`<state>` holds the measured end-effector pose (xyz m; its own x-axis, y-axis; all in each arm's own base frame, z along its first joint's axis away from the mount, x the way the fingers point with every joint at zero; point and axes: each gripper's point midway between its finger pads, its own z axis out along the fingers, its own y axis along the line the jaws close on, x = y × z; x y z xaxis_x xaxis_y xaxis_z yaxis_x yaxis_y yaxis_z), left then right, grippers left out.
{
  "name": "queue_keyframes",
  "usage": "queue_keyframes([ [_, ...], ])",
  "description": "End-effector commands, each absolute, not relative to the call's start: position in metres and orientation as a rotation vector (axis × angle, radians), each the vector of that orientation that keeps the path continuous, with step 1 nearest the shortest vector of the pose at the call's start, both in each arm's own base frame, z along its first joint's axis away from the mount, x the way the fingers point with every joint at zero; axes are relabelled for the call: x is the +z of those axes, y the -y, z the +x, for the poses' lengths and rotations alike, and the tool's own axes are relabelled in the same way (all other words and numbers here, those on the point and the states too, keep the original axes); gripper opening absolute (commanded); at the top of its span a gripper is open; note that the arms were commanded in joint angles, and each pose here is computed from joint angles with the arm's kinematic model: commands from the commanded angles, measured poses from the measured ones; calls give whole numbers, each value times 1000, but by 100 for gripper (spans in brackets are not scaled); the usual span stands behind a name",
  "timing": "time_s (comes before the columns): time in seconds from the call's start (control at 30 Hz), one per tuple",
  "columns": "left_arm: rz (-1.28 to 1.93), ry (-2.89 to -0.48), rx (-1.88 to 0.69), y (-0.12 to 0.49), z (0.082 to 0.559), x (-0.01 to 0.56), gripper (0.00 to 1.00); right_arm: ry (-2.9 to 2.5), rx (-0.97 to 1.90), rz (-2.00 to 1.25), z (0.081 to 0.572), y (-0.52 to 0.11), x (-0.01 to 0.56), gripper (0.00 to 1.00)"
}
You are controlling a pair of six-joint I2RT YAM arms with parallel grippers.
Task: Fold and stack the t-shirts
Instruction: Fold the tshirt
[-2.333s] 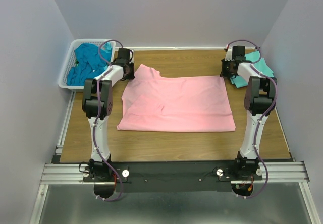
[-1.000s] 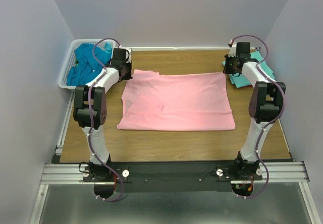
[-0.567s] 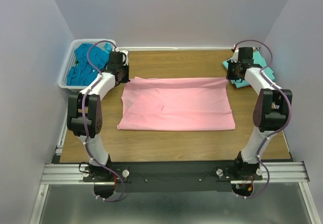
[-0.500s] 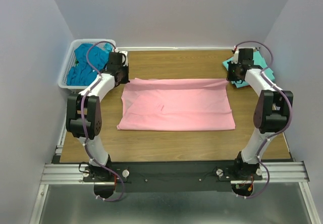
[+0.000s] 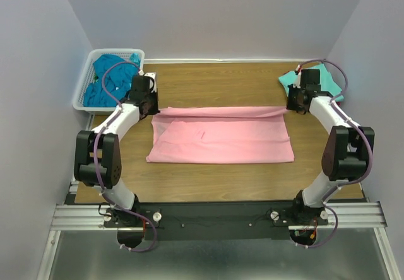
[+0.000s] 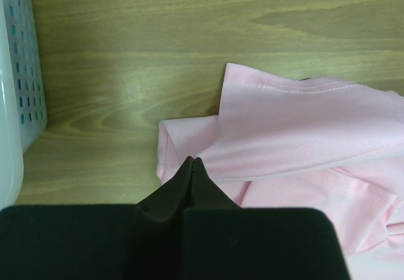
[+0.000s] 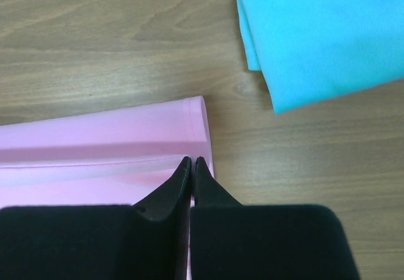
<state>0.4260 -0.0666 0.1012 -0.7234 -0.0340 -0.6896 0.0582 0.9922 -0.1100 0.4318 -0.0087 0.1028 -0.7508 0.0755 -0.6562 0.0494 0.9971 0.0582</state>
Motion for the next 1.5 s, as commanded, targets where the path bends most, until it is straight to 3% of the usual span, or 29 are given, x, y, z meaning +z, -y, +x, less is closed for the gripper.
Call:
queue_keyframes([
  [0.0,-24,-2334,-164,62,417,112,0,-2411,-42,163,422,22,102,8],
  [0.47,-51,-2424,-148,57,385,68,0,-2494,-12,236,394,17,56,9],
  [0.77,-54,-2468,-193,64,377,52,0,-2521,34,233,390,10,45,19],
  [0.93,-69,-2455,-181,63,374,56,0,-2506,86,224,389,3,51,20],
  [1.03,-68,-2438,-178,62,375,63,0,-2488,118,237,388,-1,57,30],
  [1.13,-53,-2433,-197,66,372,66,13,-2444,179,228,389,-11,74,39],
  [1.23,-50,-2410,-209,69,370,75,41,-2380,225,192,392,-24,100,52],
  [1.37,-57,-2353,-220,69,366,95,54,-2309,342,122,397,-53,131,59],
  [1.4,-60,-2338,-220,69,365,100,62,-2301,396,78,397,-70,137,59],
  [1.43,-59,-2305,-219,67,362,110,64,-2282,430,71,400,-80,145,60],
  [1.47,-55,-2287,-218,67,361,116,75,-2282,504,22,399,-101,147,60],
])
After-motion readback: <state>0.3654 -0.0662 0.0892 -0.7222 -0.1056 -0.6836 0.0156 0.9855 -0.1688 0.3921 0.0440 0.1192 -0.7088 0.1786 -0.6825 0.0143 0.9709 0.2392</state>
